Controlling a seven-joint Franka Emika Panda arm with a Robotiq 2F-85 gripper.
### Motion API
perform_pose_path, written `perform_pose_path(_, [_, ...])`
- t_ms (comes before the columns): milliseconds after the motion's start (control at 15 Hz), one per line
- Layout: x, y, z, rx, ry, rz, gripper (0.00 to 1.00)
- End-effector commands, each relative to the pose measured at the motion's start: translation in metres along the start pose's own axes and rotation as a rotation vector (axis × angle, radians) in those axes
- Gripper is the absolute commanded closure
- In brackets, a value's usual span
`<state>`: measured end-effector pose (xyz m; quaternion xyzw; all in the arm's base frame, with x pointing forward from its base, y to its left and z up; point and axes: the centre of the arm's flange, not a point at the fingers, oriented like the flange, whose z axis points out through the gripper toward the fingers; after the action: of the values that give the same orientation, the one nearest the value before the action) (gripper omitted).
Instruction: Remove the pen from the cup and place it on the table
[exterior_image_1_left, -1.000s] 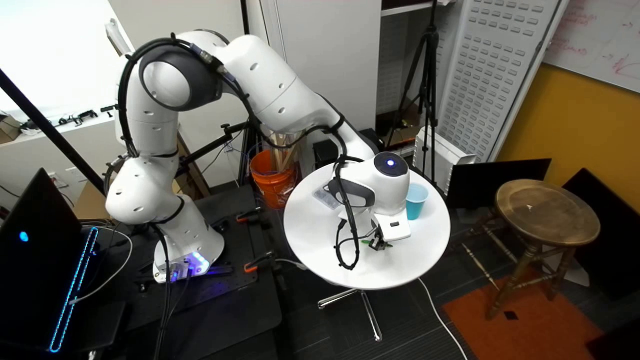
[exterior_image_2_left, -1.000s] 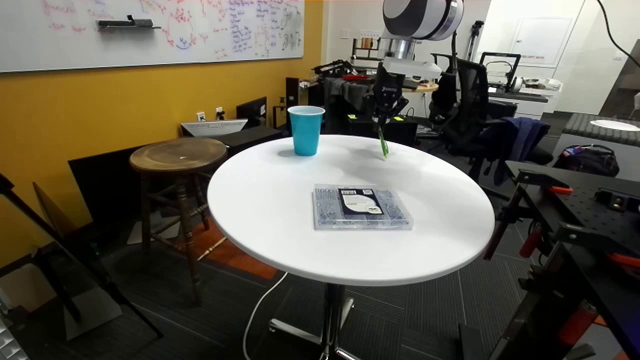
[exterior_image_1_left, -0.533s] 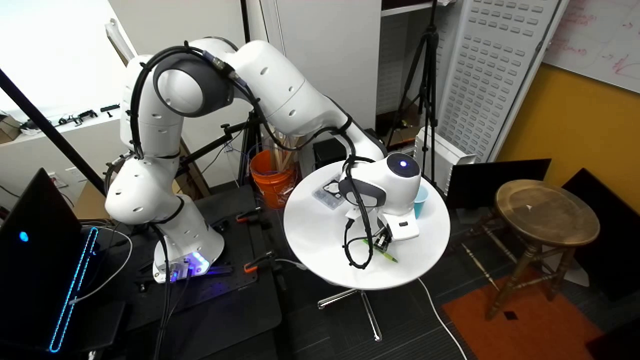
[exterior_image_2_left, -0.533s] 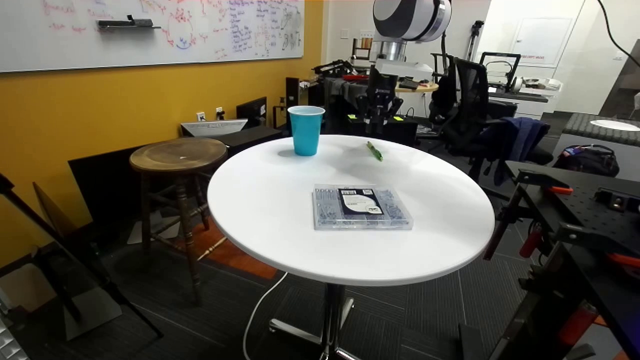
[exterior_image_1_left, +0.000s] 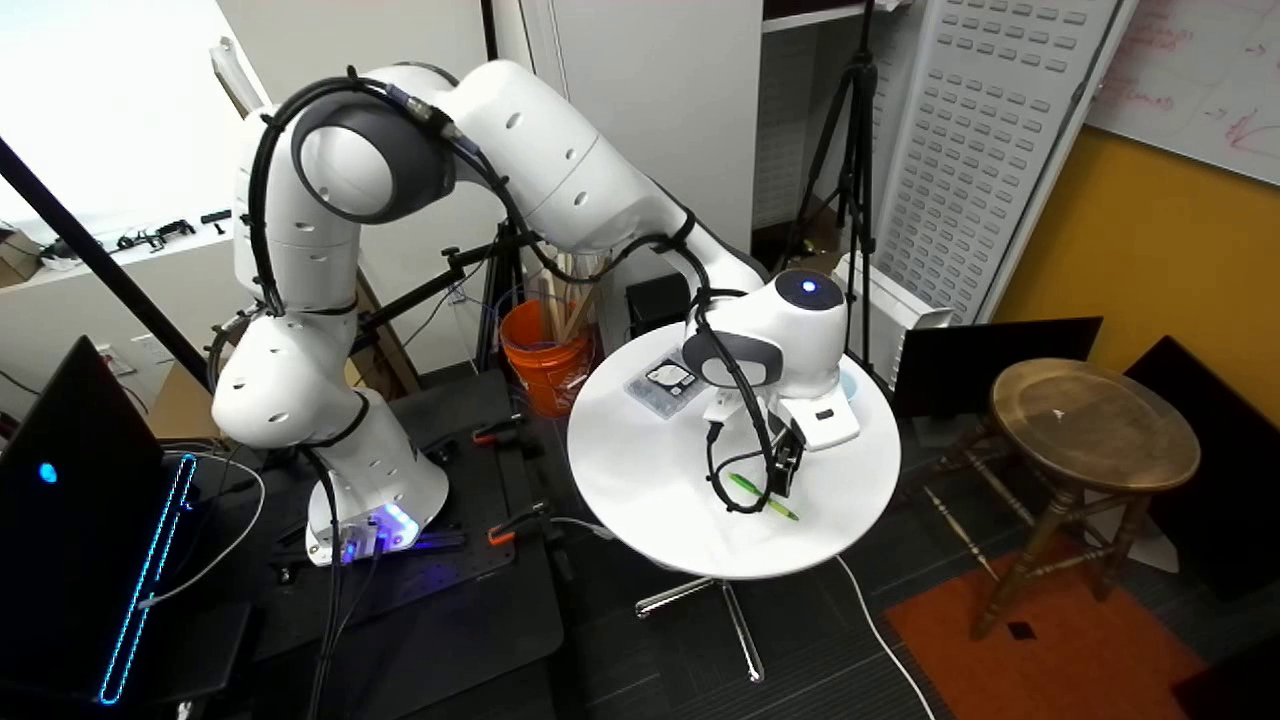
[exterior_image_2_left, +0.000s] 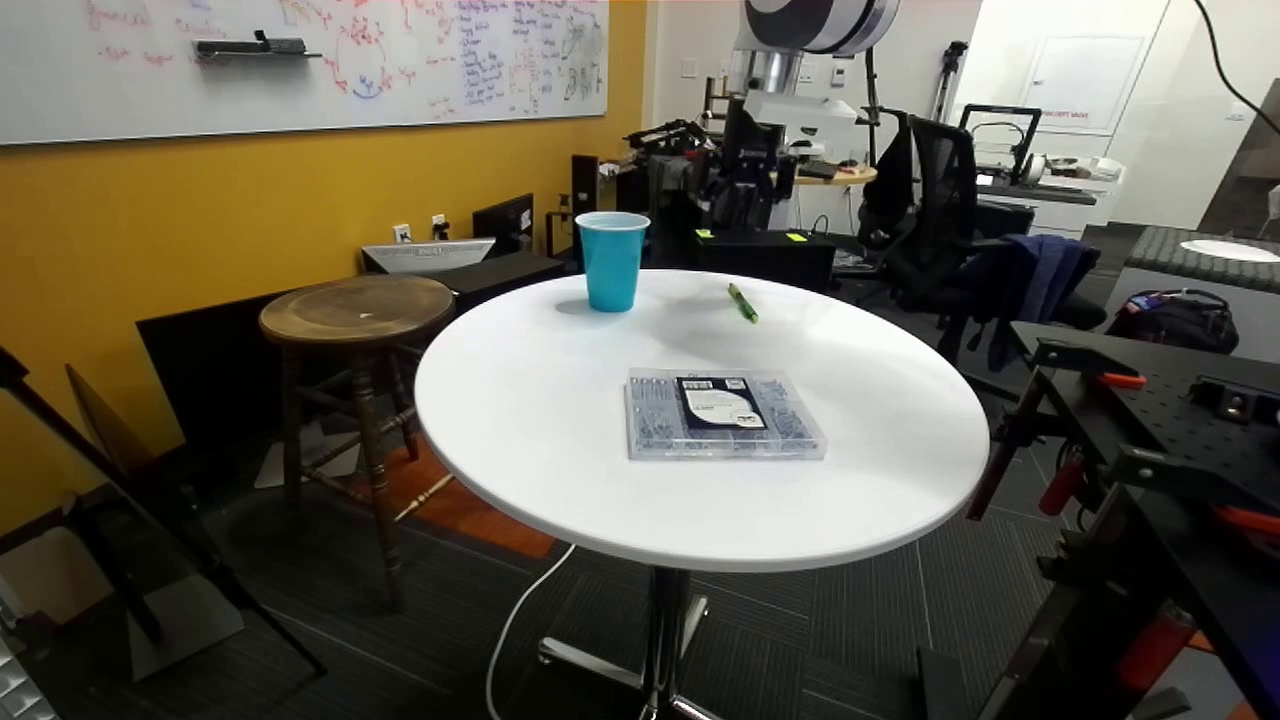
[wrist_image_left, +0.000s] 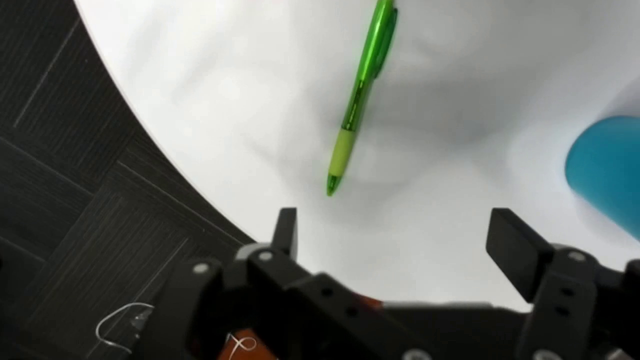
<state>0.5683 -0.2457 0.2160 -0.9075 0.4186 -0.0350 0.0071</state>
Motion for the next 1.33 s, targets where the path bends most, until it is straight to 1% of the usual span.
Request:
perform_pose_path(0, [-0.014, -0.009, -0.043, 0.012, 0.104, -0.070, 0.00])
perform_pose_path(200, [-0.012, -0.025, -0.066, 0.041, 0.173, -0.112, 0.00])
perform_pose_path(467, [-0.014, -0.054, -0.078, 0.082, 0.212, -0.161, 0.00])
perform_pose_path(600, [-0.017, -0.070, -0.077, 0.097, 0.220, -0.188, 0.00])
perform_pose_path(867, [-0.018, -0.097, -0.070, 0.103, 0.210, -0.229, 0.00])
perform_pose_path(1267, [-0.002, -0.113, -0.048, 0.084, 0.199, -0.238, 0.00])
